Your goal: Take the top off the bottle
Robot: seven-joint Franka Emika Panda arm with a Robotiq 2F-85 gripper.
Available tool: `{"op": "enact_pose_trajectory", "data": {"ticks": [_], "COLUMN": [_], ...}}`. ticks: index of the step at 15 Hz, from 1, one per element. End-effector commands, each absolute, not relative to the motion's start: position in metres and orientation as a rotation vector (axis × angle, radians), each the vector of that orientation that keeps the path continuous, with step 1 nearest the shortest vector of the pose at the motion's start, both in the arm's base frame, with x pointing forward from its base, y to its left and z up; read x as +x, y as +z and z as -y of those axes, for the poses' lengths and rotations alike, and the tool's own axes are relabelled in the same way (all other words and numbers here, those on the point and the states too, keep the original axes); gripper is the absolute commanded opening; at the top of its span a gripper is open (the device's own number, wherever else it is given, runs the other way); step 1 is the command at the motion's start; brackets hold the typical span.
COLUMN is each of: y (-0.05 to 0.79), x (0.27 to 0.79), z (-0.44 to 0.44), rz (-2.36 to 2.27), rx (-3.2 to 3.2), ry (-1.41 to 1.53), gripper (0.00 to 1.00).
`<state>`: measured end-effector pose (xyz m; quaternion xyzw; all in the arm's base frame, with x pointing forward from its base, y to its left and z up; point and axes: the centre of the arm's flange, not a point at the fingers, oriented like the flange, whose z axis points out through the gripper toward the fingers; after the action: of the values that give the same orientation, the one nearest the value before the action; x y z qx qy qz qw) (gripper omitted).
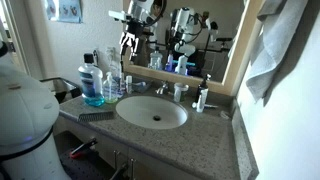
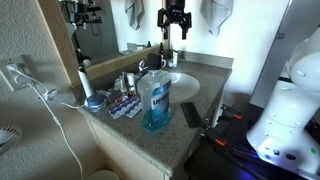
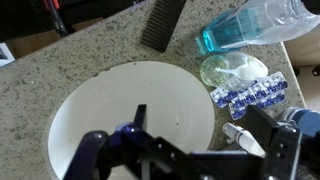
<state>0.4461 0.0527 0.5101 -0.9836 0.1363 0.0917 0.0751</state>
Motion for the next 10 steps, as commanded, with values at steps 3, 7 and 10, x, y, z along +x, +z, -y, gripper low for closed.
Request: {"op": "enact_pose_trajectory", "data": {"ticks": [3, 7, 10], "y": [0.510, 0.511, 0.518], "x": [0.446, 0.447, 0.444], "z": [-0.053, -0.058, -0.084], "rz": [-0.409, -0.410, -0.401], "rx": [-2.950, -2.965, -3.007], "ry": [0.275, 0.272, 0.267], "gripper": [1.00, 1.00, 1.00]}}
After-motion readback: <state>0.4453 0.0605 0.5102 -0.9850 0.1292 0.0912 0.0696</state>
